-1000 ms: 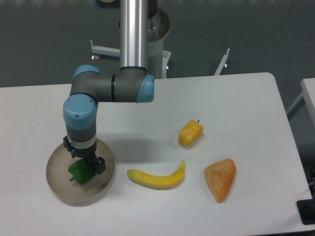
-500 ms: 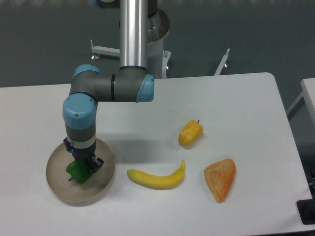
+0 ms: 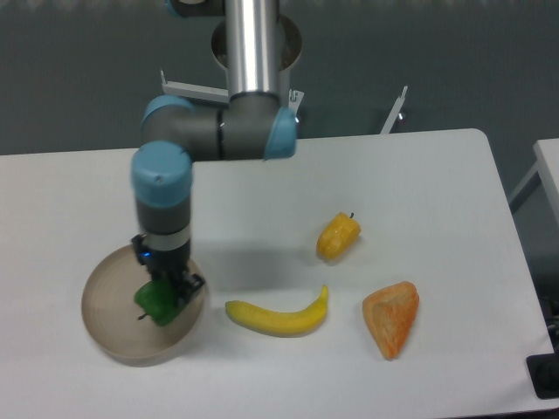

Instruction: Pick up the green pepper from the plate

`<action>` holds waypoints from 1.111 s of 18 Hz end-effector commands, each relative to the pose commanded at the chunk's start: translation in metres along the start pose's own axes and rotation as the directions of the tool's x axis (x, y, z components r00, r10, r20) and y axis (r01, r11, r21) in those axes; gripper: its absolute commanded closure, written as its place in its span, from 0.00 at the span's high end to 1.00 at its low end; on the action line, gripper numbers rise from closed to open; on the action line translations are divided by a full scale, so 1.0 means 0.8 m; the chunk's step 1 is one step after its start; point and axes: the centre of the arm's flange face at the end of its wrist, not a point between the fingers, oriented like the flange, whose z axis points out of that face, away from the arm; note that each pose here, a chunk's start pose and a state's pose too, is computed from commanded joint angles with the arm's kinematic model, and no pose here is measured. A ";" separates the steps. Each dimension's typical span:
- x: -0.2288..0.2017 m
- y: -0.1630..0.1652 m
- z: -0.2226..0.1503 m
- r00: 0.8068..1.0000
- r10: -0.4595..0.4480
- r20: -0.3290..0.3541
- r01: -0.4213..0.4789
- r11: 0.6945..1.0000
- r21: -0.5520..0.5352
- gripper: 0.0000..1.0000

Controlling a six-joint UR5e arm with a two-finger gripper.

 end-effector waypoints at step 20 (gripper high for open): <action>-0.125 0.167 -0.063 0.989 0.126 0.074 -0.121 0.990 -0.074 0.38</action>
